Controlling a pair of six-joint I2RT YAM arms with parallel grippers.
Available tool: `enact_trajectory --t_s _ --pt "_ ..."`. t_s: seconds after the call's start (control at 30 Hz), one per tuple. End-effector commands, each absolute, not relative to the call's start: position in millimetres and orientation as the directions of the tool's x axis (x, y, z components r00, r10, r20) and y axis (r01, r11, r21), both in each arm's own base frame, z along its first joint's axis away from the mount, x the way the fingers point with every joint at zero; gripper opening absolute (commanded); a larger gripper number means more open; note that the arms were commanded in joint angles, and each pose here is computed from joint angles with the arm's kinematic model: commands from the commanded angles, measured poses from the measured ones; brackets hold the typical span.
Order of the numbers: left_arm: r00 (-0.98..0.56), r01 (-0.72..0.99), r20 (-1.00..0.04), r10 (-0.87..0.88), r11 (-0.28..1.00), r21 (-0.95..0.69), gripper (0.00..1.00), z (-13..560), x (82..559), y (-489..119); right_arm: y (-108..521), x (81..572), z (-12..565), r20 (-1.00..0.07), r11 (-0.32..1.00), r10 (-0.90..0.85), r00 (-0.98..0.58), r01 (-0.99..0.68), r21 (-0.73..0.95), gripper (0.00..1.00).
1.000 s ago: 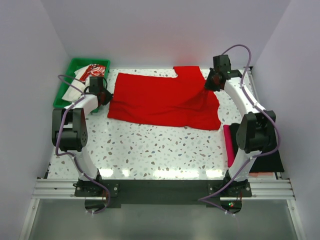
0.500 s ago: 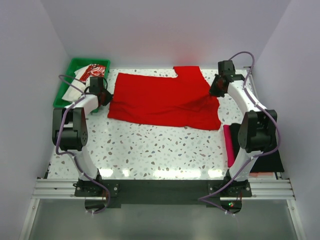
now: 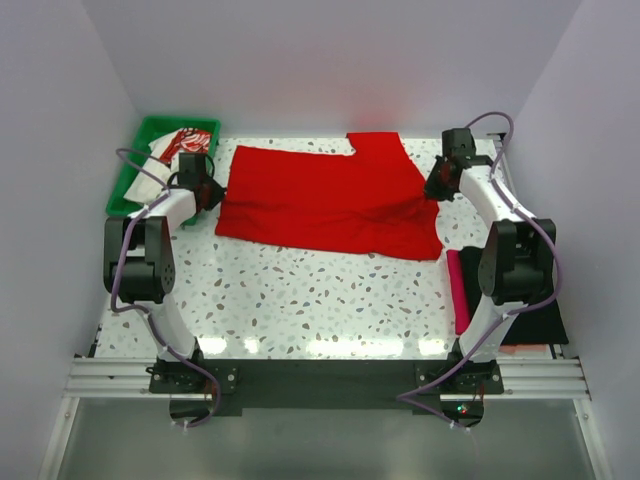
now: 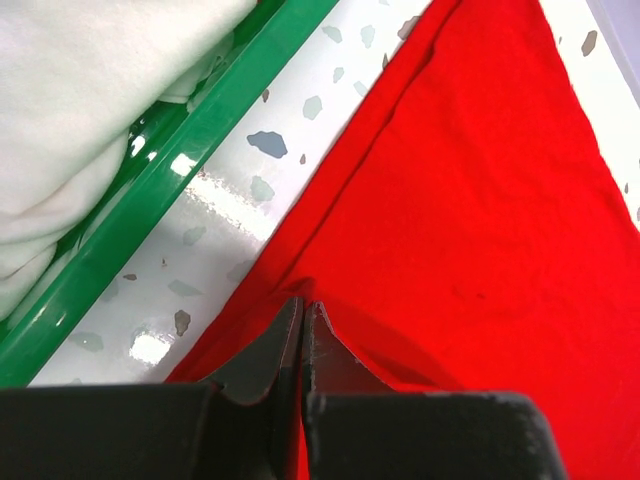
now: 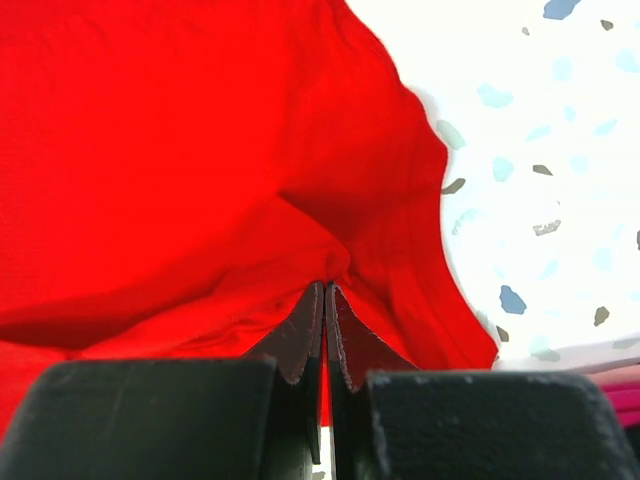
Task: Fold and stack the t-shirts
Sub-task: Fold the tshirt
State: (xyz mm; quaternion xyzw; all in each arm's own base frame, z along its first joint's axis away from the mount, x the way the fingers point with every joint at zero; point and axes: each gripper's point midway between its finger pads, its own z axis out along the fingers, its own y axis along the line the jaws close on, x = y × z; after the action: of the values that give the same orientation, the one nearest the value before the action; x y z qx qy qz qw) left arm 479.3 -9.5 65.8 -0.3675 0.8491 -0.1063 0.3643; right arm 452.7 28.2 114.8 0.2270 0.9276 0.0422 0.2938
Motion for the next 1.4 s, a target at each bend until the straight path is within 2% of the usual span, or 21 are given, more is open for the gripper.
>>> enact_trajectory --t_s 0.0,0.27,0.33,0.43,0.47,0.57,0.6,0.63,0.7,0.73,0.83,0.93,1.03,1.1,1.13,1.2,1.23,1.3,1.37 --pt "-0.404 -0.482 -0.607 -0.684 0.723 -0.494 0.00 108.8 495.5 -8.2 24.0 458.0 136.7 -0.572 0.886 0.461 -0.678 0.388 0.255 0.00" --pt "-0.433 -0.481 -0.593 -0.678 0.731 -0.485 0.00 95.3 505.8 -10.3 29.1 472.2 142.3 -0.571 0.887 0.462 -0.679 0.367 0.281 0.00" --pt "-0.447 -0.481 -0.585 -0.677 0.733 -0.481 0.03 87.7 507.2 -12.3 34.1 477.3 136.4 -0.551 0.887 0.462 -0.695 0.356 0.295 0.00" --pt "-0.454 -0.484 -0.585 -0.672 0.737 -0.471 0.27 84.8 507.5 -10.2 43.0 491.6 132.3 -0.540 0.885 0.462 -0.703 0.327 0.332 0.00" --pt "-0.454 -0.483 -0.588 -0.669 0.739 -0.469 0.40 86.3 507.4 -9.9 44.9 499.3 137.9 -0.550 0.884 0.463 -0.695 0.318 0.342 0.01" --pt "-0.437 -0.473 -0.606 -0.664 0.743 -0.474 0.56 98.6 501.4 -8.4 49.4 520.0 132.6 -0.541 0.883 0.462 -0.703 0.307 0.356 0.09" --pt "-0.429 -0.471 -0.609 -0.667 0.741 -0.480 0.58 105.1 493.8 -7.8 50.7 527.0 129.2 -0.529 0.886 0.455 -0.717 0.303 0.351 0.13" --pt "-0.428 -0.469 -0.609 -0.668 0.740 -0.481 0.59 107.6 488.0 -8.7 50.6 524.5 116.2 -0.502 0.886 0.454 -0.736 0.313 0.341 0.17" --pt "-0.430 -0.490 -0.596 -0.678 0.730 -0.477 0.59 101.0 467.7 -7.6 51.2 535.0 124.5 -0.520 0.886 0.454 -0.723 0.303 0.351 0.28" --pt "-0.407 -0.483 -0.609 -0.681 0.726 -0.490 0.59 115.1 460.1 -7.0 52.0 536.4 122.1 -0.517 0.887 0.451 -0.727 0.303 0.349 0.42" --pt "-0.395 -0.516 -0.603 -0.693 0.711 -0.478 0.55 108.6 428.2 -3.5 52.3 536.2 132.0 -0.526 0.888 0.450 -0.722 0.301 0.346 0.55" --pt "-0.392 -0.535 -0.590 -0.706 0.697 -0.478 0.51 94.7 402.6 -4.7 54.6 517.9 129.9 -0.518 0.895 0.441 -0.733 0.316 0.315 0.55" --pt "-0.391 -0.545 -0.583 -0.712 0.689 -0.478 0.49 80.7 389.3 -4.2 52.7 495.5 153.2 -0.561 0.887 0.460 -0.689 0.325 0.328 0.54" --pt "-0.412 -0.537 -0.568 -0.713 0.693 -0.481 0.48 71.3 384.3 -8.9 47.8 462.4 146.1 -0.550 0.875 0.484 -0.681 0.361 0.323 0.52" --pt "-0.397 -0.517 -0.577 -0.714 0.693 -0.502 0.48 73.4 389.3 -9.9 45.7 443.0 124.0 -0.522 0.873 0.488 -0.700 0.382 0.304 0.51" --pt "-0.407 -0.504 -0.566 -0.717 0.693 -0.516 0.49 67.5 386.0 -14.6 43.3 421.9 131.5 -0.529 0.858 0.514 -0.675 0.403 0.319 0.51" --pt "-0.402 -0.496 -0.569 -0.718 0.692 -0.524 0.50 67.6 387.1 -15.2 46.6 404.4 112.2 -0.498 0.854 0.519 -0.694 0.407 0.323 0.51" --pt "-0.403 -0.496 -0.561 -0.724 0.687 -0.531 0.52 61.7 383.7 -16.8 49.0 390.6 117.2 -0.503 0.837 0.546 -0.669 0.413 0.360 0.51" --pt "-0.396 -0.490 -0.556 -0.731 0.680 -0.545 0.53 60.4 384.6 -18.1 51.1 367.9 98.9 -0.470 0.833 0.551 -0.689 0.430 0.347 0.51"
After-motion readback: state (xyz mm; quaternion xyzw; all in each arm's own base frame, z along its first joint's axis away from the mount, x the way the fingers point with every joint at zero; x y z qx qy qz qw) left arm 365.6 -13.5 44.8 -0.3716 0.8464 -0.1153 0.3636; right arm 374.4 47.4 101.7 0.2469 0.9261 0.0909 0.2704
